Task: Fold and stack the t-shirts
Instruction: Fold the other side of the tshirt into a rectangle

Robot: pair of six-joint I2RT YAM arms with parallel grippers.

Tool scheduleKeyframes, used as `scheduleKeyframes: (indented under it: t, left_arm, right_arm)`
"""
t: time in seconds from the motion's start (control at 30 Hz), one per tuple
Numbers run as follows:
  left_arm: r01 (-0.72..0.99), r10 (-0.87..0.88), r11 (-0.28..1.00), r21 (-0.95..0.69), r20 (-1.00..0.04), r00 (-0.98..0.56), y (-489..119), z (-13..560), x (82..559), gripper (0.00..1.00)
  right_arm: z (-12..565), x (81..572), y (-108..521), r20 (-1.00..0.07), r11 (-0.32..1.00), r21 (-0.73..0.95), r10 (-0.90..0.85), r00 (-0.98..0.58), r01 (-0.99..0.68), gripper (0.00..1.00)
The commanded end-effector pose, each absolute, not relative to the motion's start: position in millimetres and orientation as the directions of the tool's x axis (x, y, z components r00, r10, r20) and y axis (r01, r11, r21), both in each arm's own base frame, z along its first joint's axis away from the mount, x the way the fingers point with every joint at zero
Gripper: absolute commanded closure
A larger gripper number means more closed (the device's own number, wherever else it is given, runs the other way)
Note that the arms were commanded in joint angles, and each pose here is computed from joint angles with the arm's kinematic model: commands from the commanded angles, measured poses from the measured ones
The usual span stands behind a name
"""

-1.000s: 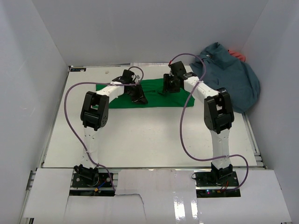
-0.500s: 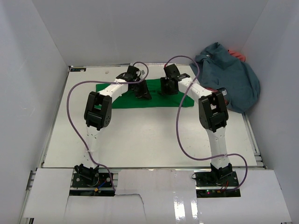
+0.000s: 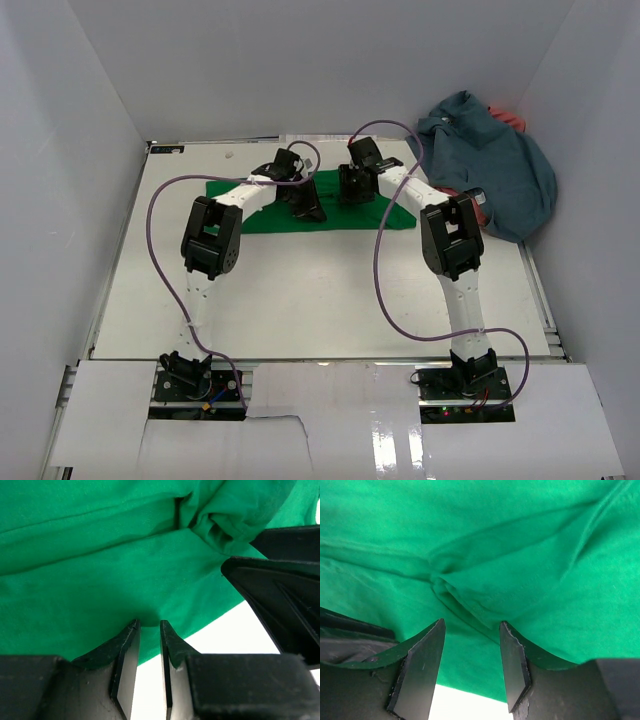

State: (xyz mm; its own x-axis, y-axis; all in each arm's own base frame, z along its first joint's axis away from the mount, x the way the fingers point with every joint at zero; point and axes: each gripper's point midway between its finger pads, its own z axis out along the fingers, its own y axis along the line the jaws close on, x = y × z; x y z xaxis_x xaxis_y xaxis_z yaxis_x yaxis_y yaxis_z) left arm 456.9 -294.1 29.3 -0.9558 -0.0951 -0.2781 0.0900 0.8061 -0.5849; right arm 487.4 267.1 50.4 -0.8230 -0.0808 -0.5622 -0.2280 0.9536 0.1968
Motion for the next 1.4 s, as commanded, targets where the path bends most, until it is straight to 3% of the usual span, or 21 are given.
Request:
scheduleKeyframes:
  t: [0.0,0.7,1.13,1.37]
  left_arm:
    - [0.076,-0.069,0.831,-0.552,-0.237,-0.969,-294.7,5.0,434.9,0.66]
    - [0.071,-0.044,0.848,-0.525,-0.204,-0.978,-284.5,-3.2,394.0,0.67]
    - [0.056,-0.043,0.851,-0.523,-0.176,-0.984,-279.4,-6.5,369.7,0.67]
    - [0.053,-0.045,0.847,-0.529,-0.171,-0.984,-281.7,-3.6,360.1,0.67]
  right_arm:
    - [66.3,504.3,279.7,-0.608,0.94,0.248,-0.038,-0.793,-0.235,0.46]
    - [81.3,547.8,293.1,-0.683,0.927,0.294,0.034,-0.73,-0.232,0.46]
    - [93.3,578.1,311.9,-0.577,0.724,0.653,0.287,-0.764,-0.221,0.47]
    - [129.6,589.7,311.9,-0.658,0.704,0.636,0.279,-0.7,-0.317,0.47]
